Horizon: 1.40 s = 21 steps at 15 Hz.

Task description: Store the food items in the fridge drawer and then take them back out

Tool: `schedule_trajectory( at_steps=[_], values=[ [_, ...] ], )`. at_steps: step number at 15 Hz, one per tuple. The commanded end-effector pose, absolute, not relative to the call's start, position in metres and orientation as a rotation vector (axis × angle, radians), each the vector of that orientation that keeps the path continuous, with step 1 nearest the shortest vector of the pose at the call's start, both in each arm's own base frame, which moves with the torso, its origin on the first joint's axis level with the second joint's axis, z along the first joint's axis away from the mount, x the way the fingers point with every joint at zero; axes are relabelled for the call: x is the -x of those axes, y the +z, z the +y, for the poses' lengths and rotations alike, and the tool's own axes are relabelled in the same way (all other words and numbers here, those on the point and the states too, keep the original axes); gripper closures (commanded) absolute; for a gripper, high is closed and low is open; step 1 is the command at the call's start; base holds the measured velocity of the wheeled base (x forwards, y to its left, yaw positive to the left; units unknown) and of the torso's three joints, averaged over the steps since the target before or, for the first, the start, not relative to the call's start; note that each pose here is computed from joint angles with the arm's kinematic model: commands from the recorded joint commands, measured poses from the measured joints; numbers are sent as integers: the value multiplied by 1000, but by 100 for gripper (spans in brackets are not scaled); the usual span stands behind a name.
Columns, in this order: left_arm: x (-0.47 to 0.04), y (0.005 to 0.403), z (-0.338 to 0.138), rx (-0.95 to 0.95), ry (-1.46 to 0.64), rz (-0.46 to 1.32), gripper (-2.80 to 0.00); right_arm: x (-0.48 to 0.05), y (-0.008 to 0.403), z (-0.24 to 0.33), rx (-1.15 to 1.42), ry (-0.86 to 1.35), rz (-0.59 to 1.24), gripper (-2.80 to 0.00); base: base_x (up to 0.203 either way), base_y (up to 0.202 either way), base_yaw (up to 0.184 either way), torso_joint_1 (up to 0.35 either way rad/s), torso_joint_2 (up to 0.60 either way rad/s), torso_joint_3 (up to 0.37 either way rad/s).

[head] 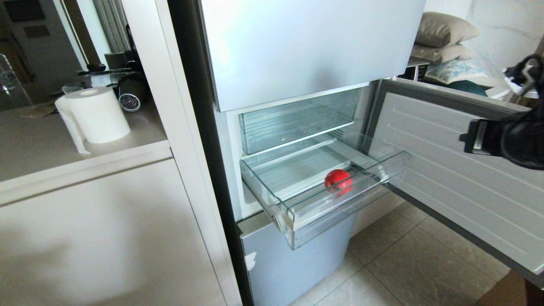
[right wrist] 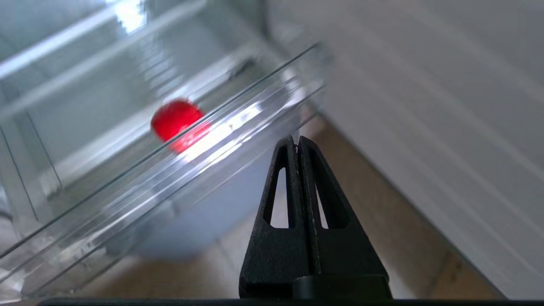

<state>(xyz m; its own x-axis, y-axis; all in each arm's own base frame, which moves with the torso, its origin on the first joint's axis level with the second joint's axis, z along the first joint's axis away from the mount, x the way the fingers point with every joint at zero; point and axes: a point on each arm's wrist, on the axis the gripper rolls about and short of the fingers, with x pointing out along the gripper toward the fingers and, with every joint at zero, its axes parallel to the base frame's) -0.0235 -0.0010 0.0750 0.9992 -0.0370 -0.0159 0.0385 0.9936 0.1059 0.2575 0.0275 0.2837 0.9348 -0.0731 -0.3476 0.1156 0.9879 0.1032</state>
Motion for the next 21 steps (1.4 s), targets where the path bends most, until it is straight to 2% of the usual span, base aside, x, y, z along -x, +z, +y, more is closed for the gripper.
schedule_trajectory(
  at_steps=[1,5,7,10,13,17,21],
  values=[
    [23,75,-1,-107,-38,15,0,-322,256,49,-85,-73,520,0,0,0,0,0,0,0],
    [23,75,-1,-107,-38,15,0,-377,237,64,-55,-59,668,0,0,0,0,0,0,0],
    [23,75,-1,-107,-38,15,0,-374,239,65,-72,-16,687,0,0,0,0,0,0,0],
    [23,75,-1,-107,-38,15,0,-326,274,57,-115,16,623,0,0,0,0,0,0,0],
    [23,75,-1,-107,-38,16,0,-252,296,41,-157,21,566,0,0,0,0,0,0,0],
    [23,75,-1,-107,-38,16,0,-162,300,19,-186,0,476,0,0,0,0,0,0,0],
    [23,75,-1,-107,-38,15,0,-128,284,15,-192,39,482,0,0,0,0,0,0,0]
  ],
)
